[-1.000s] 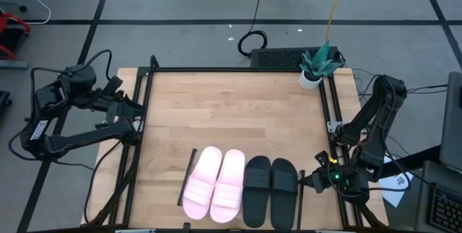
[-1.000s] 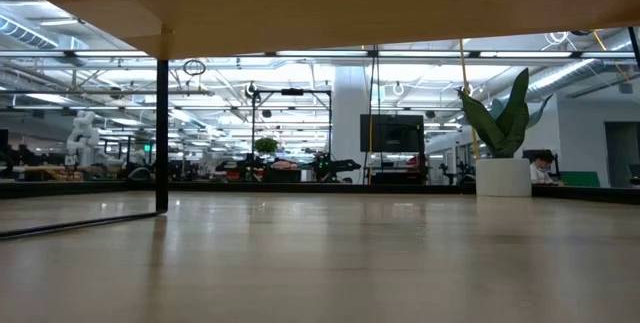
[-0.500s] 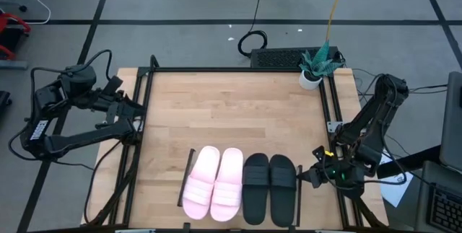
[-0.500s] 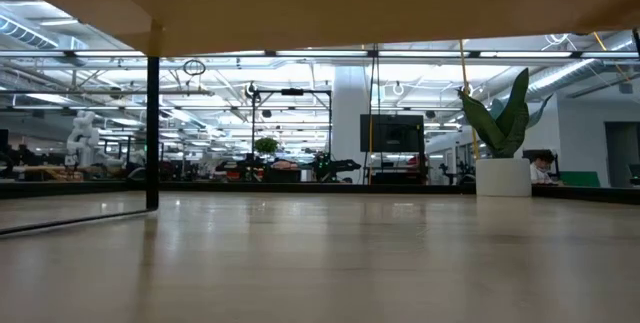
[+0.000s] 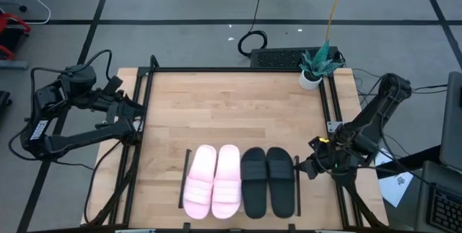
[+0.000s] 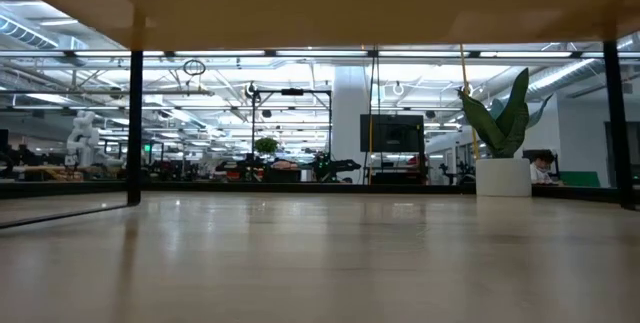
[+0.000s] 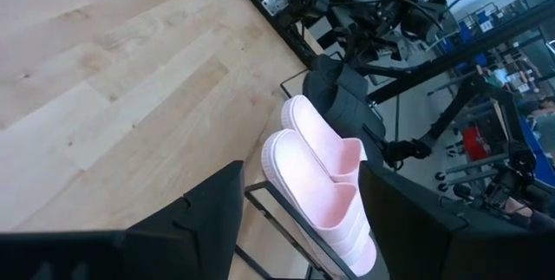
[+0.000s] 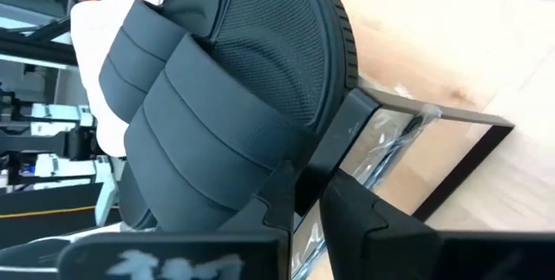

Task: Pick and place slides into the shelf
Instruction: Adjust the shelf

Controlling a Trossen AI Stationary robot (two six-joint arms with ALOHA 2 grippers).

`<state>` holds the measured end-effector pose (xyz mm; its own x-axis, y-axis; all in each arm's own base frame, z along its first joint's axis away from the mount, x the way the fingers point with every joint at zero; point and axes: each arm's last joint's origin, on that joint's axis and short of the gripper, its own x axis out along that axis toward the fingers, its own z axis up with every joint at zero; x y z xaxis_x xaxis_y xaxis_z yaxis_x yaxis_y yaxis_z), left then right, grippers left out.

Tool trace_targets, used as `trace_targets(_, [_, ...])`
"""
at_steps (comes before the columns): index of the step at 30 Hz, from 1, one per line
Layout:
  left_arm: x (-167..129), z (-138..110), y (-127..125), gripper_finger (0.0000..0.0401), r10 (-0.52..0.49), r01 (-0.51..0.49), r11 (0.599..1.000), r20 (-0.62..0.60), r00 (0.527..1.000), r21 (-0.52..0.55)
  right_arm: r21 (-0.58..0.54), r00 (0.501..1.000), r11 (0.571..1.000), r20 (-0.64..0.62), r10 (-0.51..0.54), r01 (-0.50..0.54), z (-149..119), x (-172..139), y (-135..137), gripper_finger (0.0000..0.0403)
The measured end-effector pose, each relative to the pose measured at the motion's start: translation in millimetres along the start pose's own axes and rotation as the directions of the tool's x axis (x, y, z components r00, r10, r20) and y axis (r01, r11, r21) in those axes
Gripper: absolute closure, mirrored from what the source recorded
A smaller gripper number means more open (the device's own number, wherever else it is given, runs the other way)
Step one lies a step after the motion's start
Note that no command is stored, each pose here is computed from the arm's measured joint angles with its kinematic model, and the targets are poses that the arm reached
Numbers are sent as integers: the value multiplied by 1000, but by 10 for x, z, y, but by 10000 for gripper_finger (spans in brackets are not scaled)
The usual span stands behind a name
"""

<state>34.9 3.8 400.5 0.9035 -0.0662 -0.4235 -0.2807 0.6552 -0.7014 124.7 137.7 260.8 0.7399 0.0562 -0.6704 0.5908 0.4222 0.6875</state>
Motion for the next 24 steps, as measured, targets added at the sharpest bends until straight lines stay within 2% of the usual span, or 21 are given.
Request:
trace_targets(11, [0, 0, 0, 173, -1, 1, 1000, -1, 1000, 11, -39, 999, 998, -26, -45, 44, 132, 88, 19, 374])
trace_targets(24, [0, -5, -6, 174, -23, 23, 1000, -16, 1000, 14, -84, 997, 993, -26, -79, 77, 189, 109, 0, 346])
